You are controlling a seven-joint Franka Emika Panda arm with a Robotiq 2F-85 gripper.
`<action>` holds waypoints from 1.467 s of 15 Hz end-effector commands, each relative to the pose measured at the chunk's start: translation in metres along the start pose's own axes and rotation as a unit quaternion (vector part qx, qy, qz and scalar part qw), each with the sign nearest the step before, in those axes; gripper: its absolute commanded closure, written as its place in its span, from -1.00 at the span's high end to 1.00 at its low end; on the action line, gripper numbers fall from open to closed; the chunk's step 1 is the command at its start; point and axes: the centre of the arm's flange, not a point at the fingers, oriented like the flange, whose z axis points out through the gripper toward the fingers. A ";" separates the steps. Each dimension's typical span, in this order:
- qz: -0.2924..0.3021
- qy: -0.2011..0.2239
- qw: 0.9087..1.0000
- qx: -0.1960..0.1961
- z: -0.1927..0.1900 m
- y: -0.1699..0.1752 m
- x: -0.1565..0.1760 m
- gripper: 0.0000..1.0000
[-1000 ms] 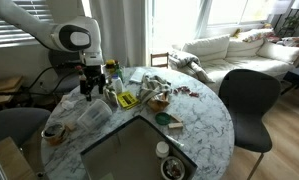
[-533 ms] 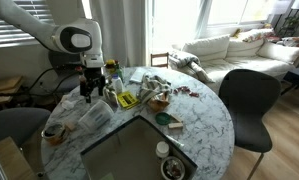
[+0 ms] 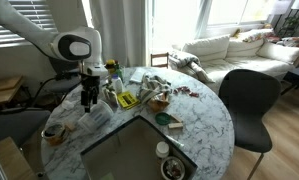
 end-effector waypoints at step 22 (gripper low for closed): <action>0.404 -0.150 0.902 0.021 0.053 0.029 -0.041 1.00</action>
